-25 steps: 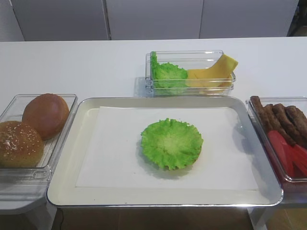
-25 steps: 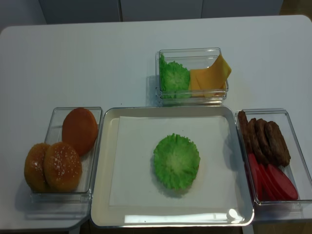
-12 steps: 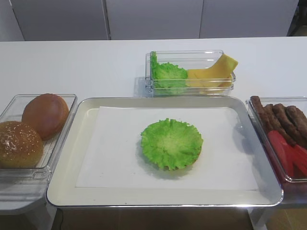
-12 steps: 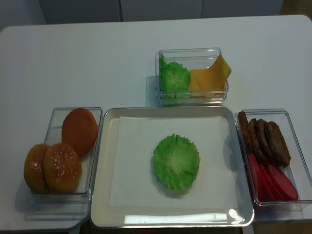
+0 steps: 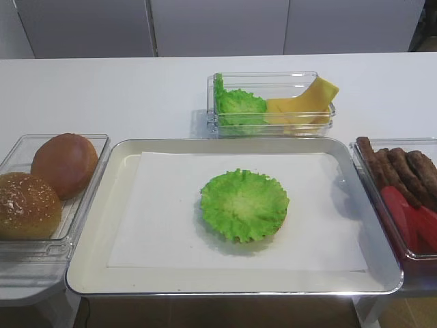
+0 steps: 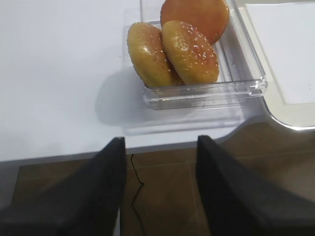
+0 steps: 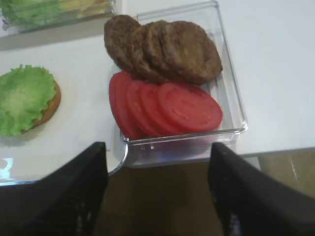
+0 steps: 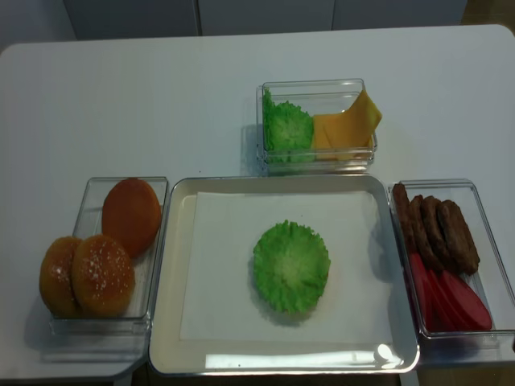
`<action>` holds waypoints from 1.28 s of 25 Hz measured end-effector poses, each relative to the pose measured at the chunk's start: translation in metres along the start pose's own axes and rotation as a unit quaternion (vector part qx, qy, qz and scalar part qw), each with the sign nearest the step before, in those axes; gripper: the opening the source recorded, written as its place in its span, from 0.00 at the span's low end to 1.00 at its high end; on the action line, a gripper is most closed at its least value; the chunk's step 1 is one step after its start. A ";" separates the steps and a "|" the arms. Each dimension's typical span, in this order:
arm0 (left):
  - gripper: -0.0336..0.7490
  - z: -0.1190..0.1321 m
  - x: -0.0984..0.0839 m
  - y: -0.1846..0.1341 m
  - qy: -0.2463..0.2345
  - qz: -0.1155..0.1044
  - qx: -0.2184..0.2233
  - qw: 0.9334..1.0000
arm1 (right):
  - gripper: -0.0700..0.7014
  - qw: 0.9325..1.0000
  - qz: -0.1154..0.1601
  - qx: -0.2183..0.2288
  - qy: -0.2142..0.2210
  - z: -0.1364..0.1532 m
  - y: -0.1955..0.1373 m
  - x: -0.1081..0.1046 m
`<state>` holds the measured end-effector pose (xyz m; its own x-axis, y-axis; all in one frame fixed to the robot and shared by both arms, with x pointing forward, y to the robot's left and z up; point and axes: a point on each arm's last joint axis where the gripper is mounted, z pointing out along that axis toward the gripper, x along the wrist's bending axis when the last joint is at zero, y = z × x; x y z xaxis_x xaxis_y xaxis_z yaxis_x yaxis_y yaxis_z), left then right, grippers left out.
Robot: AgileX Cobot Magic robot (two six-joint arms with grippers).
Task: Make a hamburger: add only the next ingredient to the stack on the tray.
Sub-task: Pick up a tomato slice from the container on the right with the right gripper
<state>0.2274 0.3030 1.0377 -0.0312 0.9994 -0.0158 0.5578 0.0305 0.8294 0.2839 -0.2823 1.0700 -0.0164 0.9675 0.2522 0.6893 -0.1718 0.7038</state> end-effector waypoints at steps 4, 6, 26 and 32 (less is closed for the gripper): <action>0.48 0.000 0.000 0.000 0.000 0.000 0.000 1.000 | 0.70 0.998 0.011 0.063 0.013 0.021 0.024 0.006; 0.48 0.000 0.000 0.000 0.000 0.000 0.000 1.000 | 0.69 0.996 0.015 0.089 0.019 0.032 0.035 0.008; 0.48 0.000 0.000 0.000 0.000 0.000 0.000 1.000 | 0.58 0.962 -0.041 0.269 -0.004 0.151 0.079 0.037; 0.48 0.000 0.000 0.000 0.000 0.000 0.000 1.000 | 0.45 0.957 -0.043 0.285 -0.016 0.165 0.076 0.035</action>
<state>0.2274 0.3030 1.0377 -0.0312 0.9994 -0.0158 0.5578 0.0305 0.8294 0.4552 -0.2308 1.0235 -0.0751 0.9801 0.1837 0.9699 0.0291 0.2417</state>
